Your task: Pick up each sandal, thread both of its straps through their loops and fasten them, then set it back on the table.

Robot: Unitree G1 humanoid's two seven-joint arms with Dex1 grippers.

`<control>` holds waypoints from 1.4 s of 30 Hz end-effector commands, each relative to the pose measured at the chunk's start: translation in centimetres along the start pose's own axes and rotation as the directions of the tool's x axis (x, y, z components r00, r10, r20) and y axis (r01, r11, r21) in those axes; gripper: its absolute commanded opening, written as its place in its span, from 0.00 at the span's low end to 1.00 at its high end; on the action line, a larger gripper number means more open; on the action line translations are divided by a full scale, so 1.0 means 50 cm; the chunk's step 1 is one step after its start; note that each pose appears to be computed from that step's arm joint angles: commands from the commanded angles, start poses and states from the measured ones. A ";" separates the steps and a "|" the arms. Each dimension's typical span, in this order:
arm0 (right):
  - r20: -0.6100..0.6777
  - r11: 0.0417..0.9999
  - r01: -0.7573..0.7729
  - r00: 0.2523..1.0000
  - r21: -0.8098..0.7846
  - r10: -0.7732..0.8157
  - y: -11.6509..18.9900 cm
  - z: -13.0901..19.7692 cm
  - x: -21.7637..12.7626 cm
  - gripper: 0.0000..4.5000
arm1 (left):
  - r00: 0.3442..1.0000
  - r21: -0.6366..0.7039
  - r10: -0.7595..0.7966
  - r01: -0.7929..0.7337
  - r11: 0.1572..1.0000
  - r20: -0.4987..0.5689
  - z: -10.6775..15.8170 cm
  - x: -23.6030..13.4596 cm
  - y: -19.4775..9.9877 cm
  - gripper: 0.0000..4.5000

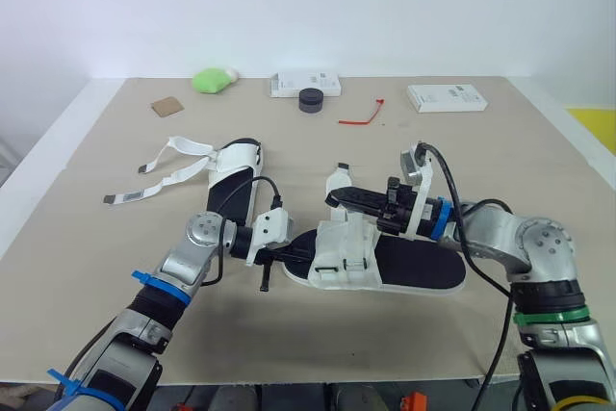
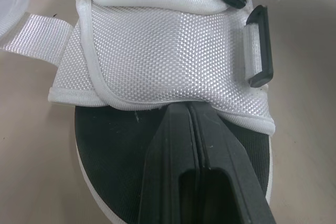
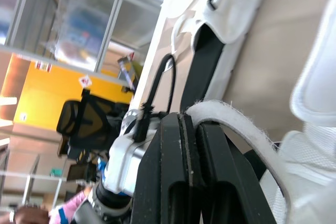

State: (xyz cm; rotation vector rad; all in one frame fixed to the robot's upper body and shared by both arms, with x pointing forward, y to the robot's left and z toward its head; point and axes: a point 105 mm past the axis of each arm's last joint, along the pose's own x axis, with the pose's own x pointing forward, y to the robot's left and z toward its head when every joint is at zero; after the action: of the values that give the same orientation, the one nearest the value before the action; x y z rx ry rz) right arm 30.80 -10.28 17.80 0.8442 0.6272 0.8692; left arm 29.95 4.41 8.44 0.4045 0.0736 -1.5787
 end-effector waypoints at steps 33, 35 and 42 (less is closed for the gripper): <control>0.287 0.972 0.101 0.944 0.213 -0.161 -0.059 0.032 -0.051 0.78 | 0.985 -0.158 -0.071 0.046 0.986 -0.158 -0.102 0.002 -0.047 0.00; 0.306 0.978 0.088 0.941 0.191 -0.145 -0.051 0.048 -0.058 0.78 | 0.985 -0.159 -0.071 0.045 0.986 -0.157 -0.101 0.003 -0.047 0.00; 0.253 0.990 0.107 0.964 -0.087 -0.081 0.008 0.117 -0.081 0.78 | 0.985 -0.162 -0.076 0.051 0.985 -0.155 -0.101 0.005 -0.048 0.00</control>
State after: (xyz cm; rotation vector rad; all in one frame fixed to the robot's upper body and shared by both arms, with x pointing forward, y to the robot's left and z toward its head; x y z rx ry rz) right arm 33.01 -15.74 20.36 0.8564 0.4338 0.6320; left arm 29.88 4.40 8.49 0.4050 0.0751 -1.5927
